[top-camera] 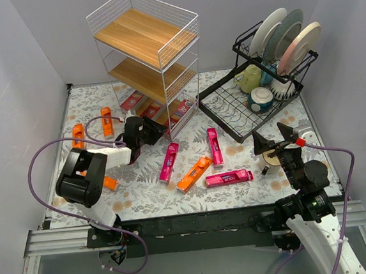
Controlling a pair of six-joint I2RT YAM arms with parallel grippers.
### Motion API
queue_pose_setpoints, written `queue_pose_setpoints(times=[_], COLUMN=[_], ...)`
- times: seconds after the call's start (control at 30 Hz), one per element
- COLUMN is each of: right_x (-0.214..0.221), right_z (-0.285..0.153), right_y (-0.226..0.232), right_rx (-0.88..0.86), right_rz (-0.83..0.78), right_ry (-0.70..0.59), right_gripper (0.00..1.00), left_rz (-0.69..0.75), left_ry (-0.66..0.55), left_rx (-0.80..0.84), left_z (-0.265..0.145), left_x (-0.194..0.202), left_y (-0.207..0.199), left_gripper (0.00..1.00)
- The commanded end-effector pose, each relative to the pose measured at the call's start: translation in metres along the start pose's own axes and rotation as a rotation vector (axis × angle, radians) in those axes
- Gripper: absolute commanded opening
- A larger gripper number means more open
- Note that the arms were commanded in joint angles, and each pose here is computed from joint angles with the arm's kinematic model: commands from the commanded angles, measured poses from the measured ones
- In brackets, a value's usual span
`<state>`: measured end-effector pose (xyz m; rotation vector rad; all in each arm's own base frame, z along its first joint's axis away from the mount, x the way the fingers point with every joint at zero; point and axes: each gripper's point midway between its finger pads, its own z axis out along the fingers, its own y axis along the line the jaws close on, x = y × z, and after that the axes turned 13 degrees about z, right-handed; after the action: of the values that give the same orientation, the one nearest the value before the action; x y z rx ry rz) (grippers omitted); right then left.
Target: Place and organize the toothpastes onto the shelf
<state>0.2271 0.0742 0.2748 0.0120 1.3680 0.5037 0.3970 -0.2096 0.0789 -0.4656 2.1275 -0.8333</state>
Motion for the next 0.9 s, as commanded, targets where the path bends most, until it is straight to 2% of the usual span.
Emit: queue_pose_setpoints(times=[0.0, 0.23, 0.37, 0.5, 0.73, 0.87], right_x=[-0.025, -0.025, -0.025, -0.025, -0.025, -0.025], right_z=[0.001, 0.000, 0.000, 0.000, 0.000, 0.001], right_y=[0.006, 0.007, 0.006, 0.006, 0.007, 0.006], right_rx=[-0.012, -0.014, -0.012, -0.009, -0.013, -0.012], right_rz=[-0.010, -0.008, -0.008, -0.007, -0.008, -0.007], right_ry=[-0.060, -0.061, -0.060, -0.060, -0.060, -0.060], right_gripper=[0.99, 0.99, 0.98, 0.98, 0.99, 0.98], left_rz=[0.009, 0.007, 0.022, 0.073, 0.217, 0.331], left_ry=[-0.025, -0.019, -0.057, -0.109, -0.264, -0.343], left_rx=[0.066, 0.075, 0.055, 0.001, -0.171, -0.328], left_z=[0.002, 0.003, -0.008, -0.028, -0.075, -0.103], left_x=[-0.012, -0.011, -0.020, -0.032, -0.072, -0.102], left_y=[-0.024, -0.028, -0.028, -0.023, 0.002, 0.036], left_gripper=[0.39, 0.40, 0.43, 0.57, 0.75, 0.85])
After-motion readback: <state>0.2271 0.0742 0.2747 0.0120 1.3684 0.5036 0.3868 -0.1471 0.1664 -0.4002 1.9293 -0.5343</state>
